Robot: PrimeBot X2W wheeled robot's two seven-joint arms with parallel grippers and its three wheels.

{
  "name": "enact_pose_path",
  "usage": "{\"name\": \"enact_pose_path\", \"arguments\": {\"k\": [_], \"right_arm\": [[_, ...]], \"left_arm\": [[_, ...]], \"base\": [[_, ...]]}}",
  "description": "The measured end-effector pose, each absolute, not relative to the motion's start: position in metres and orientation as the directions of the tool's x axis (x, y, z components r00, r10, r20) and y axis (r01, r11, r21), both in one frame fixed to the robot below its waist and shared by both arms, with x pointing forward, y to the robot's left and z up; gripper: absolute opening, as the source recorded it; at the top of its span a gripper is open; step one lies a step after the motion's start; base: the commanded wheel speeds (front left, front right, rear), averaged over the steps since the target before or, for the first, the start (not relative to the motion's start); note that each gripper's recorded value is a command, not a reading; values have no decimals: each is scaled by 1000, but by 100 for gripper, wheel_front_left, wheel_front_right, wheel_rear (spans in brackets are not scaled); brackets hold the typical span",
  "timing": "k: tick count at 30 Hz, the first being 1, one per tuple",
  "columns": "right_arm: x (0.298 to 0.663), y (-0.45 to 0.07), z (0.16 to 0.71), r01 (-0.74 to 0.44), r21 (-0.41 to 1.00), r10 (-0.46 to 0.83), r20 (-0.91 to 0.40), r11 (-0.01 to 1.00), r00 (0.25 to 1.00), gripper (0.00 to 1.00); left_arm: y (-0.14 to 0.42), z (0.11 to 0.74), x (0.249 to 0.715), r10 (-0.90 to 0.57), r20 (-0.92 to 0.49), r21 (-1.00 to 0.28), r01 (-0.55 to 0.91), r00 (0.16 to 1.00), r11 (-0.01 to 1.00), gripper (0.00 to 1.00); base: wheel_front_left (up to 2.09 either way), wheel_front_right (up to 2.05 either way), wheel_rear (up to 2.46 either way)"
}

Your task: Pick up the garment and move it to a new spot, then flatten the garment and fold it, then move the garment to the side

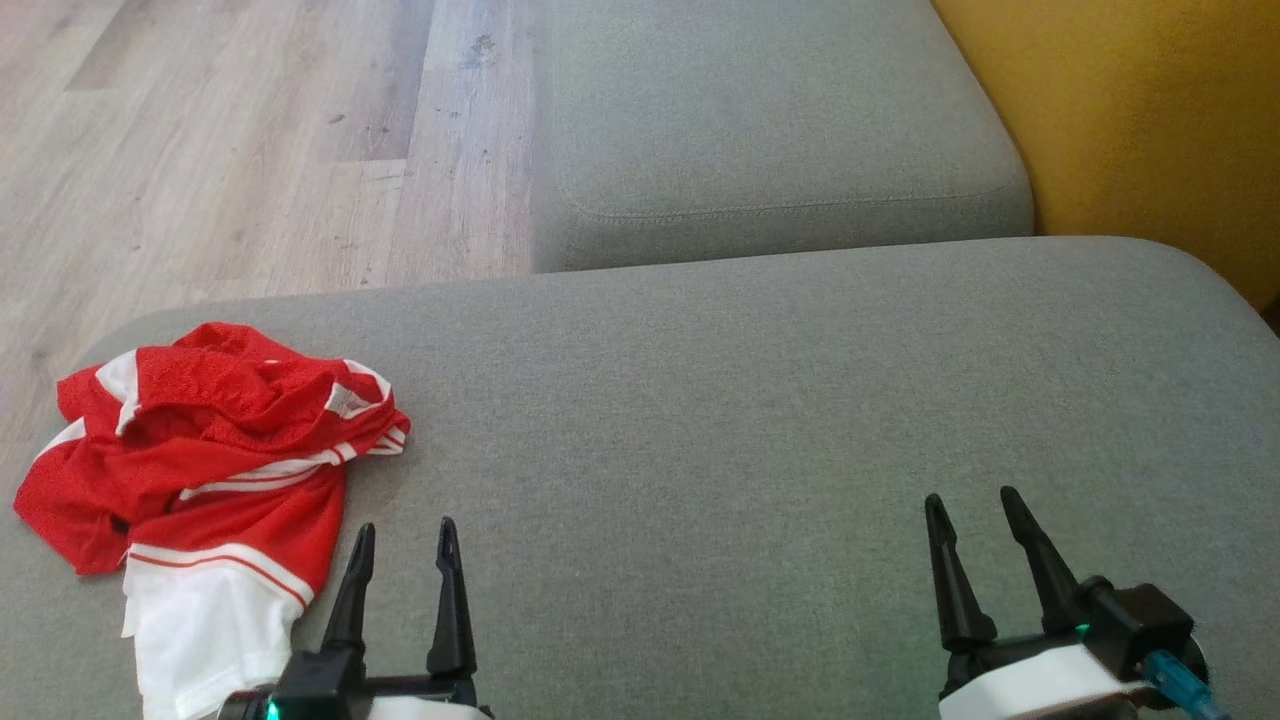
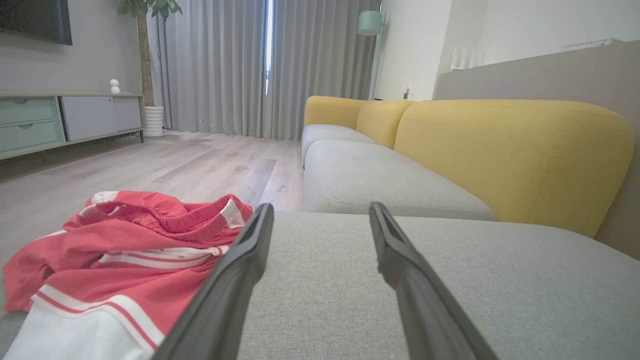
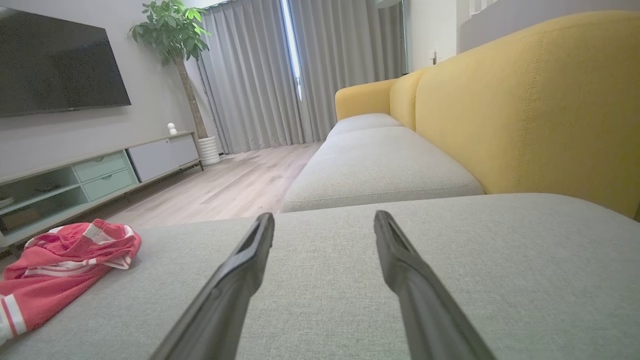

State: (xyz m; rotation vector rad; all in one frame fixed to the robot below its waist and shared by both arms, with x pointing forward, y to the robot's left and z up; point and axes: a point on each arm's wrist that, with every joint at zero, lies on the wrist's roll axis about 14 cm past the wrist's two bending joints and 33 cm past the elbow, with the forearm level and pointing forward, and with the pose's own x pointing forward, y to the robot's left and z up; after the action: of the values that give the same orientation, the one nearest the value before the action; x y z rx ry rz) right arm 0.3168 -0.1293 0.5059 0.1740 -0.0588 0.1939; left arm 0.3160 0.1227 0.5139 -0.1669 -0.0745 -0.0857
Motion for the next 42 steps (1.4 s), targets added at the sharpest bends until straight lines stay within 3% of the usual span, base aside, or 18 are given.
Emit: {"name": "enact_pose_path", "arguments": {"k": [14,30,42], "right_arm": [[312,-133,509,-199,6,197,98,980,975,100],[315,-127,506,-218,2,217,89,976,972,100],[330,-88,505,-342,-3,341,73,940,937,100]], "left_arm": [[114,523,312,-114,144,6,114,983,993,100],[119,517,308,-100,127,9,99,987,995,100],[158,509,292,32,110,10,-33,993,999,100]], "base": [[0,0,0],[0,0,0],[0,0,0]]}}
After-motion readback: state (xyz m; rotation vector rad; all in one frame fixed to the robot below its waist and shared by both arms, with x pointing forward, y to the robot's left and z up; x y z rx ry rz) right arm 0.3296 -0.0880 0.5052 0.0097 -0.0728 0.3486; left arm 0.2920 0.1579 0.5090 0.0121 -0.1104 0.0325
